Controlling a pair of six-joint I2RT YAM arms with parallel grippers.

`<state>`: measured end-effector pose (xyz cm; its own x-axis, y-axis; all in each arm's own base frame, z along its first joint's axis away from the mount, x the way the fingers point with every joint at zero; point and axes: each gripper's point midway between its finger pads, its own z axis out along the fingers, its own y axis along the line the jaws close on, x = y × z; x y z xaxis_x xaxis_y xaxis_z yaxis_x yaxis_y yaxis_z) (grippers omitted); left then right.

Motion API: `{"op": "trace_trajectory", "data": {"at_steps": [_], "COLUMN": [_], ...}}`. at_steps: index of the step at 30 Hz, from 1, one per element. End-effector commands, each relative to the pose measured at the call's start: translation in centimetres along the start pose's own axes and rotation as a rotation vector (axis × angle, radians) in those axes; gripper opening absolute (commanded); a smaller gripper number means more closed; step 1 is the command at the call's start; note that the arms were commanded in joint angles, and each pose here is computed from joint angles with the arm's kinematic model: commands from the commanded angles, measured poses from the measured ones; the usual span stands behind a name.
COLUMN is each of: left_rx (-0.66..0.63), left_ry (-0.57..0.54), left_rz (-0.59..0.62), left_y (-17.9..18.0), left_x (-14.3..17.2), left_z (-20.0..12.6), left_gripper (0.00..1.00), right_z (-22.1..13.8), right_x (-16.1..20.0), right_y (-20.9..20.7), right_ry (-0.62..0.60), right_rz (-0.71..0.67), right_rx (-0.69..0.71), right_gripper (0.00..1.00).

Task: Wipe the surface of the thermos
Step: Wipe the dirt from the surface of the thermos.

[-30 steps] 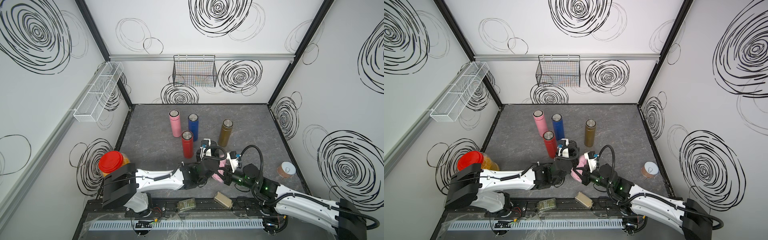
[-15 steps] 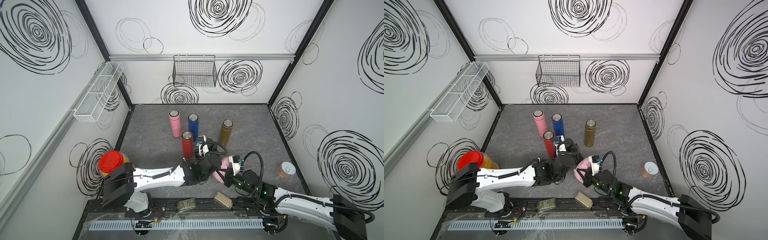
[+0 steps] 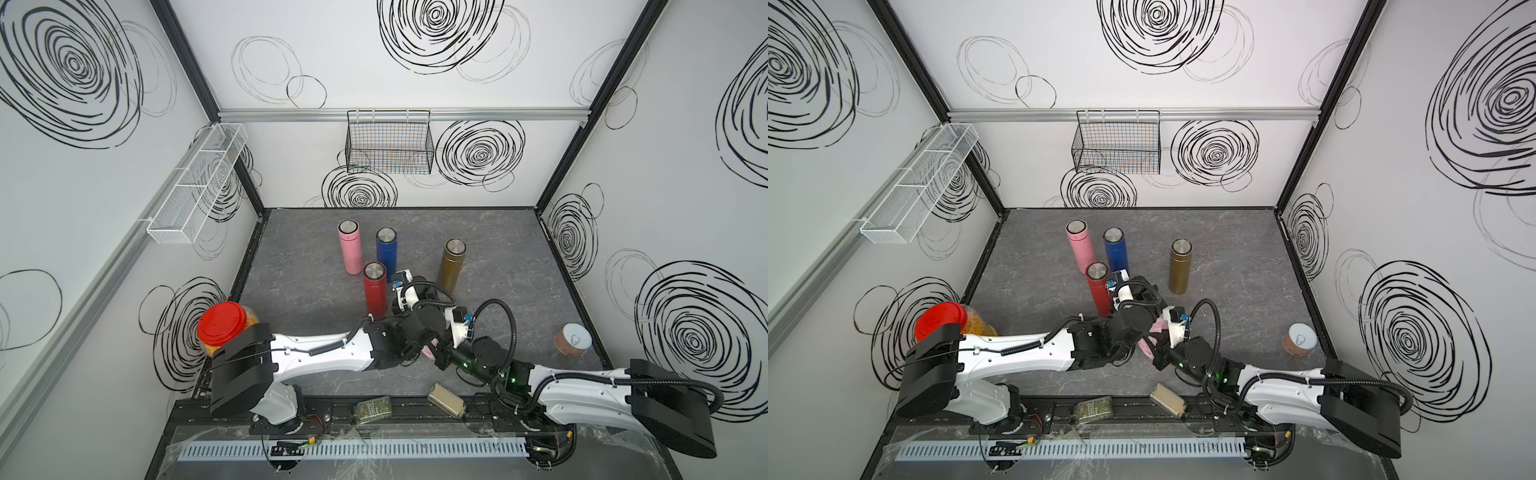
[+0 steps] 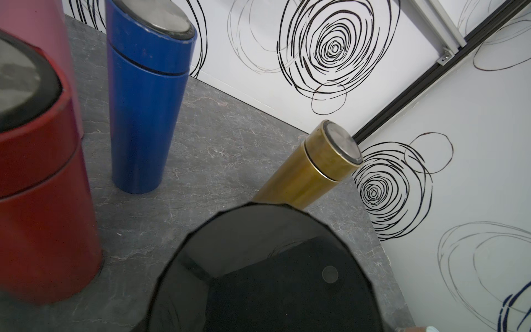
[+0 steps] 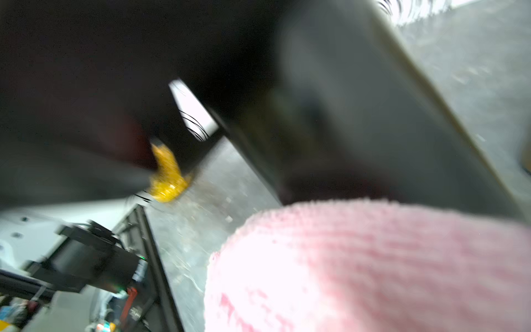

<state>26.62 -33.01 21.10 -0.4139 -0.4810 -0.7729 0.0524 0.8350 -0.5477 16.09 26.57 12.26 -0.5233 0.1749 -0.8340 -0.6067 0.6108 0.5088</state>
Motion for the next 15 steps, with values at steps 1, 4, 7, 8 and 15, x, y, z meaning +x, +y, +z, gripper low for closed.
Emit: {"op": "trace_trajectory", "data": {"at_steps": [1,4,7,8,15], "left_rx": [0.088,0.085,0.097,0.105,0.132], "left_ry": [-0.072,-0.085,-0.083,-0.078,-0.052], "left_rz": [-0.164,-0.172,-0.207,-0.215,-0.230], "left_y": [-2.7,-2.4,-2.4,-2.6,-3.8], "left_x": [-3.9,-4.4,-4.5,-4.4,-4.2], "left_z": [-1.2,-1.5,-1.6,-1.5,-1.6], "left_gripper": [0.00,0.00,0.00,0.00,0.00], "right_z": [-1.3,-1.6,-1.1,-1.0,1.5], "right_x": [-0.3,-1.4,-4.2,-5.2,-7.1], "right_y": [-3.0,-2.7,-0.2,0.8,3.7], "right_ry": [-0.071,-0.099,-0.156,-0.180,-0.229], "right_rz": [0.053,0.023,-0.027,-0.040,-0.091], "right_rx": [0.127,0.130,0.072,0.041,-0.019], "right_gripper": [0.00,0.00,0.00,0.00,0.00]}}
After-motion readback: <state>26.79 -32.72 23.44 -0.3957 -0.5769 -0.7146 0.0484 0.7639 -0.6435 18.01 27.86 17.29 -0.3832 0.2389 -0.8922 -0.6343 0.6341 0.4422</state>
